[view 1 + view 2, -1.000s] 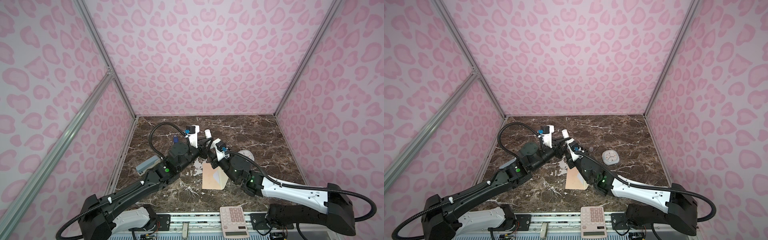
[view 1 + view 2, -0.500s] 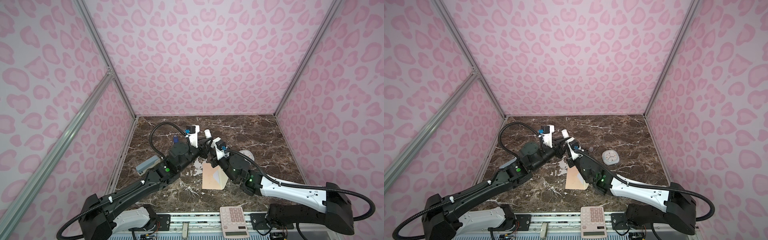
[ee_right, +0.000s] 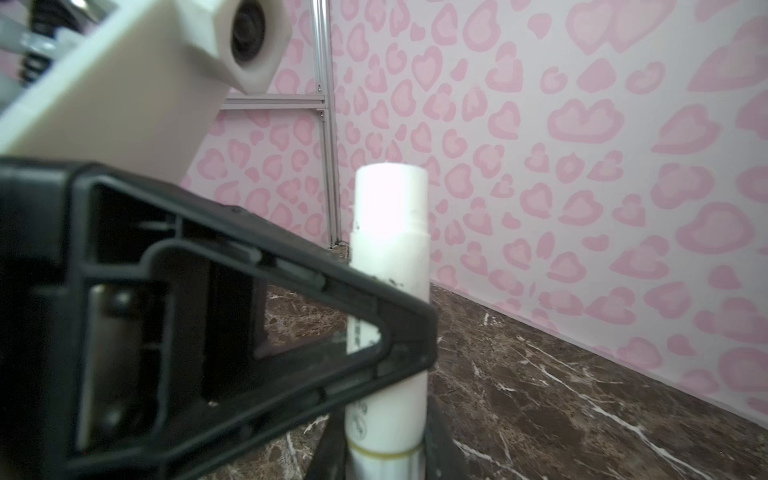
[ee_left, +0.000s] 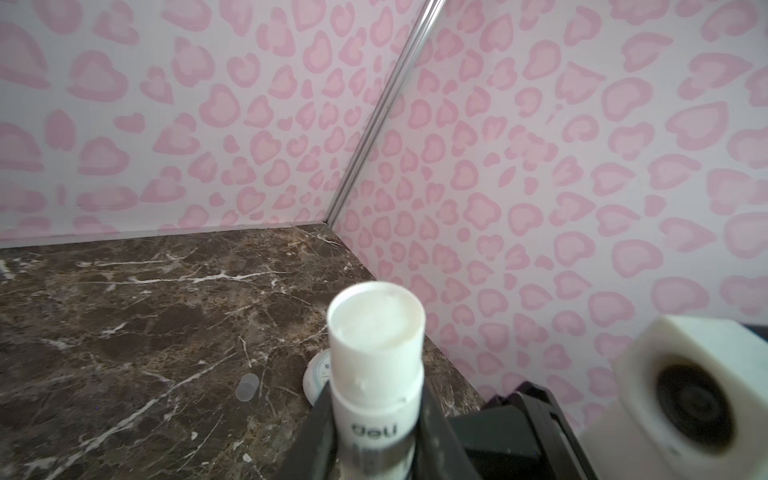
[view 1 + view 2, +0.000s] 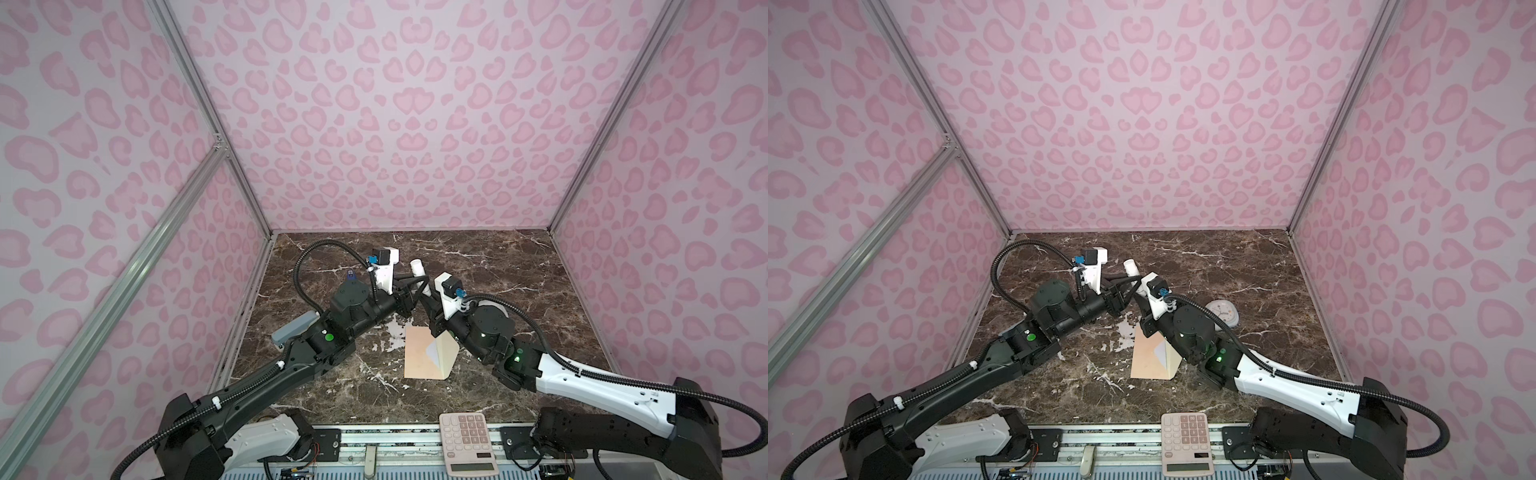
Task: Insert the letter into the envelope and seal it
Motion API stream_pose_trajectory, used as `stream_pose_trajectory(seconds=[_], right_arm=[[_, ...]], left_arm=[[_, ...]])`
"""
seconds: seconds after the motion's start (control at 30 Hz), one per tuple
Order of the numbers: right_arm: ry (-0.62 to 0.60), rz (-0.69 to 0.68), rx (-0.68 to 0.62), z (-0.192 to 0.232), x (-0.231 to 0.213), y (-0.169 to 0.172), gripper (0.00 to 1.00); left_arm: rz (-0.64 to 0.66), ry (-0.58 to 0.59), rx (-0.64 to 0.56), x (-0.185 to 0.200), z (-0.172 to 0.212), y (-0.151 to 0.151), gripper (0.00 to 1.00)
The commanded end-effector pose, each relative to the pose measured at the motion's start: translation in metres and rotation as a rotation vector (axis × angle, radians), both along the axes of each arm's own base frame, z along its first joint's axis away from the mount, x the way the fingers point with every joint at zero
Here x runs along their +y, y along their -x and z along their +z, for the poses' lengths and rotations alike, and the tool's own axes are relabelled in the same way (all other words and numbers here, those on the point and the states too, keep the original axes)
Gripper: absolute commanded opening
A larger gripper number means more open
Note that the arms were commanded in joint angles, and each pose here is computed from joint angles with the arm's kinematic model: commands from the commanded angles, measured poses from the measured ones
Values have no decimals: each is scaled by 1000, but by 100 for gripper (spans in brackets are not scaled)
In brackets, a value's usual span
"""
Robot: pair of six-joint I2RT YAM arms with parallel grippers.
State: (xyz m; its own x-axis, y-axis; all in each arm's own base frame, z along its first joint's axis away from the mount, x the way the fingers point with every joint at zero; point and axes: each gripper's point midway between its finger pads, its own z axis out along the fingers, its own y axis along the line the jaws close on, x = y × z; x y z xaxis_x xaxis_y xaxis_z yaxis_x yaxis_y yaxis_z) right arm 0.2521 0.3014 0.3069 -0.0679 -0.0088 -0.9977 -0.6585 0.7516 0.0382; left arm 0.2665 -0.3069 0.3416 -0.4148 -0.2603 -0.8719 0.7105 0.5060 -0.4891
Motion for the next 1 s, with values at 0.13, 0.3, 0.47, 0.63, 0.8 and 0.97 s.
stream_pose_trajectory(seconds=[0.13,0.3,0.47,0.63,0.8,0.97], right_arm=[[-159,367,130,17,5,47,1],[-220,472,192,28,-1,61,1],[-229,517,227,28,1,63,3],[-161,415,171,19,-4,48,29],[-41,248,65,6,-16,34,54],[45,132,-21,-5,-18,29,59]], left_arm=[[-353,-17,-30,-15,0,49,18],[-422,-8,-68,-10,1,65,18],[-442,-2,-77,-9,2,69,17],[-375,-10,-61,-6,2,58,18],[-272,-30,-48,5,5,42,18],[-79,-57,-28,24,8,16,18]])
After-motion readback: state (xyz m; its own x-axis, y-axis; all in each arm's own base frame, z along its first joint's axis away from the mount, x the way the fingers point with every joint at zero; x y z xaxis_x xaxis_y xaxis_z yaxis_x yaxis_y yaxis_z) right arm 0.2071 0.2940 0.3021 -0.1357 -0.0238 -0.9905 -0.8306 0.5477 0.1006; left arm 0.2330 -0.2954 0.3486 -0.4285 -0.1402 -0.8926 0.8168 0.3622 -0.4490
